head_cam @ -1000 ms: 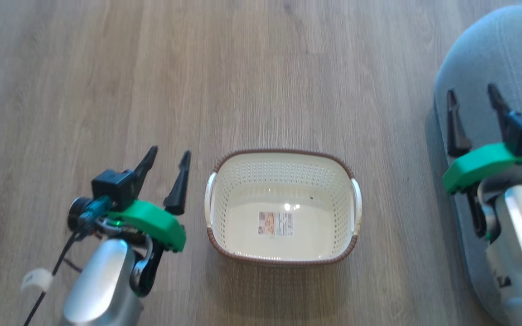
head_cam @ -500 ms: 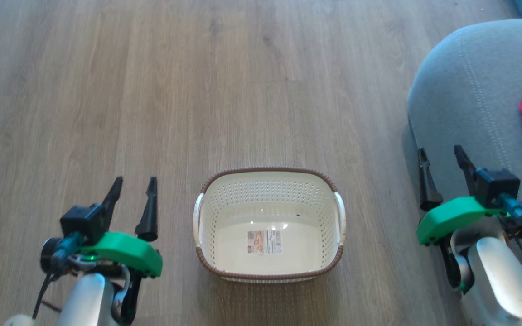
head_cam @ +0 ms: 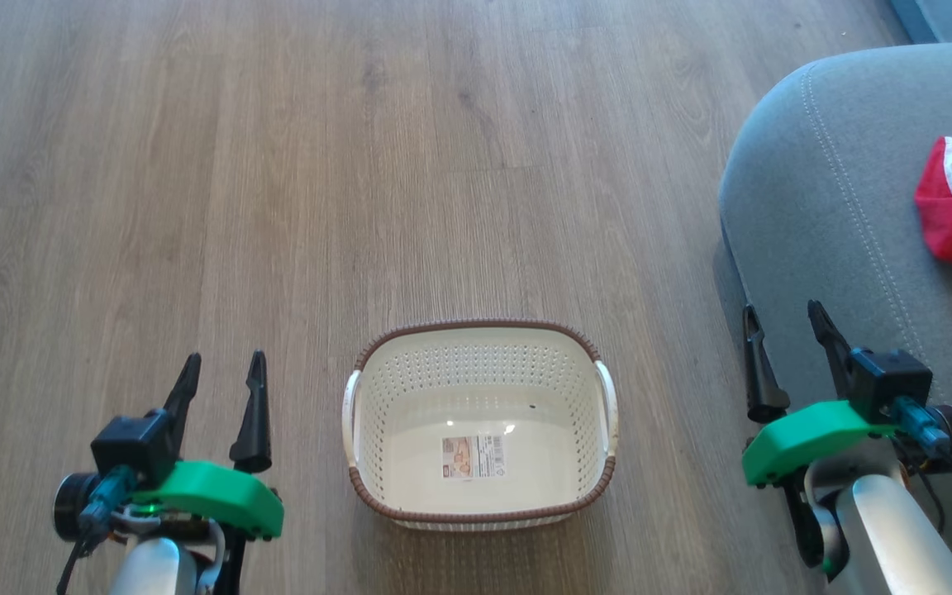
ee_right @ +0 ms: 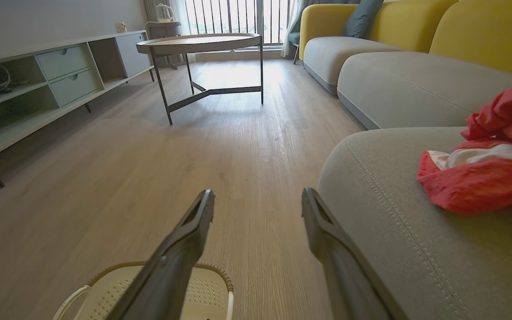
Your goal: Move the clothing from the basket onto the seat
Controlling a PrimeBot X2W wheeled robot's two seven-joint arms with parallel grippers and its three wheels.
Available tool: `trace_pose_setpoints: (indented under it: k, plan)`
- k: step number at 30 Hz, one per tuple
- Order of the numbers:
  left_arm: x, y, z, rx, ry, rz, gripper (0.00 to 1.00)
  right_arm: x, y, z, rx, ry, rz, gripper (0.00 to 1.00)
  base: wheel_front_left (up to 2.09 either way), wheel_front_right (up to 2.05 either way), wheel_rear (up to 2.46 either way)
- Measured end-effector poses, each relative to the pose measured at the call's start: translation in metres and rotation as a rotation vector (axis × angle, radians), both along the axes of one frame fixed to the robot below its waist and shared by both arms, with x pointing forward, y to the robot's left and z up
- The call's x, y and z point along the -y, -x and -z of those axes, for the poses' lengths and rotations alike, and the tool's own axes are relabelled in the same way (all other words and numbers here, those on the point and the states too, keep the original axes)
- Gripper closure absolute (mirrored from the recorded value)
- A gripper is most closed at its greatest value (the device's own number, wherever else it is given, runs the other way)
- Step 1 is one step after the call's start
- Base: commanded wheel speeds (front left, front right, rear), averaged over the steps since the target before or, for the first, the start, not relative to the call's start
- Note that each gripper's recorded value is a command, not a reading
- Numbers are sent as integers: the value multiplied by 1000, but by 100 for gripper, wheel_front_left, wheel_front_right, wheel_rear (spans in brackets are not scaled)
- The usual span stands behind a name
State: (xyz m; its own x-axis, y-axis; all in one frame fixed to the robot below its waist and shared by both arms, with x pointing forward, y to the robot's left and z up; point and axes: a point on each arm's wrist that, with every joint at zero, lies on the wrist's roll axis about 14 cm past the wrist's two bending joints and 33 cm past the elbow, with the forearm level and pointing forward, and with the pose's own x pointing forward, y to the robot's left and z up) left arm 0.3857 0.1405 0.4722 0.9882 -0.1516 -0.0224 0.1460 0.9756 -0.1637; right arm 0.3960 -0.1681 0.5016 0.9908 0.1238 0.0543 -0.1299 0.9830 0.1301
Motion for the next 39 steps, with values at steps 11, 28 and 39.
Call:
trace_pose_setpoints:
  k: [11,28,39]
  plan:
    - [-4,4,-1,2,-5,-37,0,-2,8,10,-29,-8,-1,0,0,0,0]
    - [-5,2,2,-8,-8,-51,0,-3,10,19,-56,-9,-1,0,0,0,0]
    - [-4,9,23,-79,-22,-43,100,-3,18,41,-125,-7,0,100,0,0,0]
